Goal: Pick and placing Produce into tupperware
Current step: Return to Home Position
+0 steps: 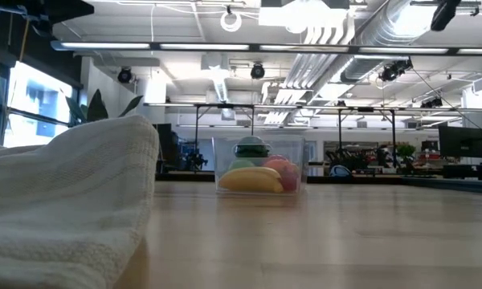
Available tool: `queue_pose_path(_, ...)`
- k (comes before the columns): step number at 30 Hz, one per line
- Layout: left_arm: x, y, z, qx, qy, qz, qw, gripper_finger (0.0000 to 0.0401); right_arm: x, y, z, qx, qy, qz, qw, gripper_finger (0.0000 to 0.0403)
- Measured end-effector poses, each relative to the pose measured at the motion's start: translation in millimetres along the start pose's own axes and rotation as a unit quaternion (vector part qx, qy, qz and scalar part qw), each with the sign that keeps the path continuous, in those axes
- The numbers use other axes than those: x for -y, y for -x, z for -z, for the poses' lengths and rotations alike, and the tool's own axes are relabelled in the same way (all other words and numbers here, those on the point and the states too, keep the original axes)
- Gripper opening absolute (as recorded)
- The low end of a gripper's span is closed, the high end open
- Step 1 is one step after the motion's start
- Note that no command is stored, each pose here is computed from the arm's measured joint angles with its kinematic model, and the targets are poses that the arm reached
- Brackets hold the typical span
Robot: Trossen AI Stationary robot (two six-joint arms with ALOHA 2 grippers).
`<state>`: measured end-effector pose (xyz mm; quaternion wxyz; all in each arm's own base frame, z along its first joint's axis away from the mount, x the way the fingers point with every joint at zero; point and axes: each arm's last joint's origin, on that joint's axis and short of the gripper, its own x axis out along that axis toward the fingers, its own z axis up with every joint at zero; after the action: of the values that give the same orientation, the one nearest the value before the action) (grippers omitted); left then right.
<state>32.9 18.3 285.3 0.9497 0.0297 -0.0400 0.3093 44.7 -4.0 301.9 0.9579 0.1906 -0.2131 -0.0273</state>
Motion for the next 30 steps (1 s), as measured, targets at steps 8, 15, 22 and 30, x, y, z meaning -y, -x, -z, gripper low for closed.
queue_pose_path(8, 11.0, -16.0, 22.8, 0.025, 0.008, 0.011, 1.000, 0.0003, 13.7, -6.8, 38.9, 0.014, -0.047, -0.011, 0.999, 0.0126)
queue_pose_path(15, 20.2, -28.6, 50.3, 0.042, 0.021, 0.014, 0.999, 0.0003, 22.1, -7.4, 60.9, -0.011, -0.087, 0.000, 0.996, 0.0126)
queue_pose_path(22, 25.6, -34.8, 70.1, 0.051, 0.042, 0.023, 0.998, 0.0003, 28.8, -6.6, 78.0, -0.028, -0.116, 0.009, 0.993, 0.0126)
queue_pose_path(30, 29.3, -38.5, 88.4, 0.047, 0.060, 0.030, 0.997, 0.0003, 34.8, -5.1, 93.2, -0.048, -0.136, 0.021, 0.989, 0.0126)
